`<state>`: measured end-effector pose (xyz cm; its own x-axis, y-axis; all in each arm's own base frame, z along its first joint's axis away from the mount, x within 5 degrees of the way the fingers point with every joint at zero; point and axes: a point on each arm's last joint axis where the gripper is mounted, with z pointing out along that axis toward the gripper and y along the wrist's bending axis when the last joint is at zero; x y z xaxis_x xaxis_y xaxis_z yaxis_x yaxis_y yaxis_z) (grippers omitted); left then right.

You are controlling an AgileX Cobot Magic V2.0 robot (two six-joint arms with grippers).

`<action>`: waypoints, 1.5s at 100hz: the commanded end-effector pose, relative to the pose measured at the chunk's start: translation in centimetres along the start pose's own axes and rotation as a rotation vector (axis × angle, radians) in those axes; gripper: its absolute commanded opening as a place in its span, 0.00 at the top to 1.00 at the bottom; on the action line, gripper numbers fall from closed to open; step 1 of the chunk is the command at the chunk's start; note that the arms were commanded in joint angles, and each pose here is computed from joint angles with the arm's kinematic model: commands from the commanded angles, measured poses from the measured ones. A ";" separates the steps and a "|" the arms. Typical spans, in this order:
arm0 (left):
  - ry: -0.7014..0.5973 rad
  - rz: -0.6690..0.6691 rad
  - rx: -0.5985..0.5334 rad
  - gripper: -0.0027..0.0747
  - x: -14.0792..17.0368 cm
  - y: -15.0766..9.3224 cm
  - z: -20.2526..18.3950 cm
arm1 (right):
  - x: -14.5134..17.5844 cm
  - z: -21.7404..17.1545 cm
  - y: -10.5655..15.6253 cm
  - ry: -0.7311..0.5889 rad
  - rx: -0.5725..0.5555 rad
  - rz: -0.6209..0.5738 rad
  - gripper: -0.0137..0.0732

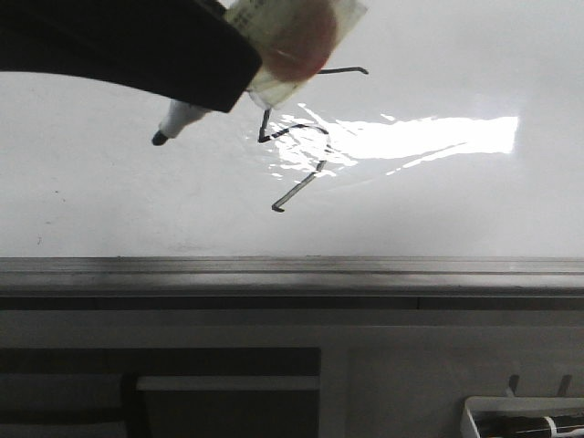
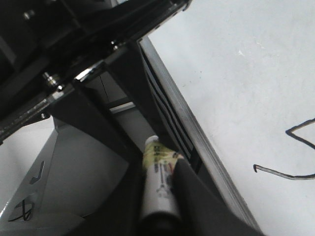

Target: Write number 5 on whiteboard

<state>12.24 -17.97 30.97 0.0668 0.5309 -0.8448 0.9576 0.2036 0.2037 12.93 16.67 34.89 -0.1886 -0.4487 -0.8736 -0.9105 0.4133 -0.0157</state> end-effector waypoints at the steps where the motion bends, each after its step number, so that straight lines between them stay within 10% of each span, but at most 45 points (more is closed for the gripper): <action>1: -0.075 -0.060 -0.050 0.99 -1.4 0.5 -0.6 | -1.7 -0.9 -0.3 -0.109 0.039 0.015 0.89; 18: -0.077 -0.065 -0.049 0.99 -1.4 0.5 -0.6 | -1.8 -1.0 -0.3 -0.125 0.053 0.000 0.82; 48: -0.107 -0.251 -0.102 0.99 -1.6 1.1 -0.7 | -2.8 -3.4 -0.8 -0.240 0.200 -0.135 0.35; 74: -0.167 -0.524 -0.265 0.99 0.0 2.2 -0.3 | -3.1 -6.5 -1.3 -0.328 0.307 -0.134 0.42; 94: -0.255 -0.699 -0.466 0.99 2.1 3.4 -0.4 | -2.7 -7.6 -1.9 -0.340 0.356 -0.077 0.93; 150: -0.221 -0.791 -0.610 0.99 4.0 4.9 1.5 | -0.4 -5.9 -1.7 -0.267 0.295 0.010 0.91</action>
<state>16.93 -15.96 27.17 -0.4477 -0.0493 -0.8928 0.4799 0.8293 -0.2864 12.29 11.72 36.56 -0.0964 -0.3191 -0.9428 -0.7848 0.6070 -0.1252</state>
